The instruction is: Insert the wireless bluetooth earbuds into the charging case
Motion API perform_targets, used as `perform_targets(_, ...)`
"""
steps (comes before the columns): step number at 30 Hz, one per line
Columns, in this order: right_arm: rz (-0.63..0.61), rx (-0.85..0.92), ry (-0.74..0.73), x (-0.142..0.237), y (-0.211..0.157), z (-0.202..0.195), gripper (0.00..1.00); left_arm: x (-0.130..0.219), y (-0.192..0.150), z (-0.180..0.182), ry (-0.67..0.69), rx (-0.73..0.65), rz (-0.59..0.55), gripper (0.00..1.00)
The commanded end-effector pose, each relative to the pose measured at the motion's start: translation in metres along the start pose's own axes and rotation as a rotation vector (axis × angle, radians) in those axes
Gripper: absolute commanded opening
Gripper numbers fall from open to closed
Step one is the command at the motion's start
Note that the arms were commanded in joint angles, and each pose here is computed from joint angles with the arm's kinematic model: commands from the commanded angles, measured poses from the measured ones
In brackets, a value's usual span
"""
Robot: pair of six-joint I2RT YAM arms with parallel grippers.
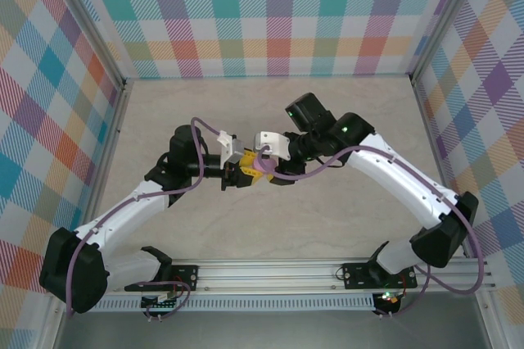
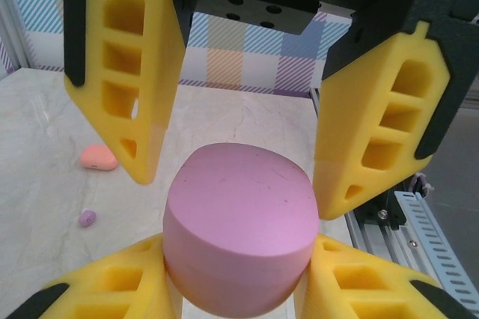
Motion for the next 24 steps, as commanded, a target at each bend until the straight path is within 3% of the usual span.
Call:
perform_targets(1,-0.076,0.026,-0.040,0.008,0.010,0.000,0.68,0.002,0.008,-0.005,0.005,-0.045,-0.031,0.28)
perform_targets(24,-0.124,0.042,-0.059,-0.008,0.018,-0.011,0.75,0.012,0.003,0.000,0.138,0.047,-0.048,0.28)
Point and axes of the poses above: each hand's point on the last joint's axis, 136 mm out from that joint toward the fingers, its own x axis back along the fingers, its own z axis along the line the jaws close on, y = z × x, the point moved 3 cm from there along x, back along the fingers, and after that the axes turned 15 degrees about -x, right-handed, at the moved point
